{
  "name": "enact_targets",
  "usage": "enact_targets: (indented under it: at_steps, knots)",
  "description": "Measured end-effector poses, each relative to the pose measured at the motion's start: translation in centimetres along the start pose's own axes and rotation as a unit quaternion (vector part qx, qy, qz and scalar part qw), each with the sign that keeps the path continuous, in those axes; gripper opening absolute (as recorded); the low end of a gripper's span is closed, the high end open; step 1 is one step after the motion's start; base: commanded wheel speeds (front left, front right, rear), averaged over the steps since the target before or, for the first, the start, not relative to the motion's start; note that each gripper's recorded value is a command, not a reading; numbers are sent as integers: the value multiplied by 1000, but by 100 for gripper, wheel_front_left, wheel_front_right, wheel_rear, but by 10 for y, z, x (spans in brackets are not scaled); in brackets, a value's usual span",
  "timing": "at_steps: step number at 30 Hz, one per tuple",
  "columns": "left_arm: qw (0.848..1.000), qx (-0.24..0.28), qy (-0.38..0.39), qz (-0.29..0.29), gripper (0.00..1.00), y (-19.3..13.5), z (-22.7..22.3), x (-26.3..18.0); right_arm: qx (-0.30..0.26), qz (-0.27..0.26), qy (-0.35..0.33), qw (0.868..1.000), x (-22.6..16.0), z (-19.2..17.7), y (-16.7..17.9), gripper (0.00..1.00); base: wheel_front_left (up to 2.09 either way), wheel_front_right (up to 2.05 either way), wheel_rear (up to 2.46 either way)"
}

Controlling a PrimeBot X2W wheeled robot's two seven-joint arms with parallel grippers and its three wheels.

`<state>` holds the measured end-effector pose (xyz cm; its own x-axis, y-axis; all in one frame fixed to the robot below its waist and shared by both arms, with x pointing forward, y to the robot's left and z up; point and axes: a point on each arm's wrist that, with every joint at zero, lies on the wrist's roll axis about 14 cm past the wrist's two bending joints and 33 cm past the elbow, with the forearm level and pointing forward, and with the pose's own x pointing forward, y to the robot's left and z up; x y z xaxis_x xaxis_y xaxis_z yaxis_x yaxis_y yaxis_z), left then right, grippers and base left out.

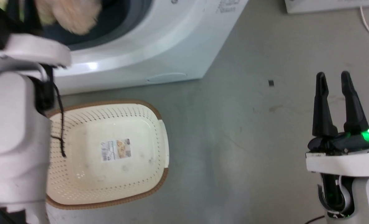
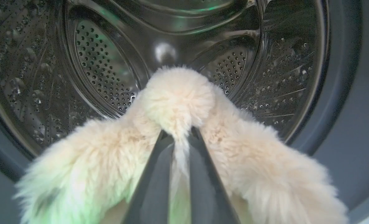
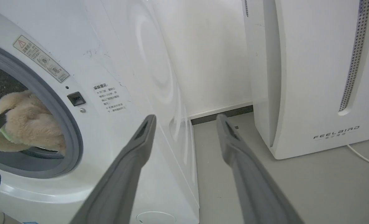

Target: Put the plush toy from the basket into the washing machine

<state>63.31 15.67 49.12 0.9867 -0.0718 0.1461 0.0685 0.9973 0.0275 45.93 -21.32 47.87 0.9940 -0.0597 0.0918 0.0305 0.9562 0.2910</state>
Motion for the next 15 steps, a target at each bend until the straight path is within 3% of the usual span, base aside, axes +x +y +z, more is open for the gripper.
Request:
enact_targets:
  at_steps: [15]
  knots:
    - [999, -23, -24, 30, 0, 17, -38, 77, -14, -43, 43, 998, 6, -39, -37, 100, 0, 0, 0]
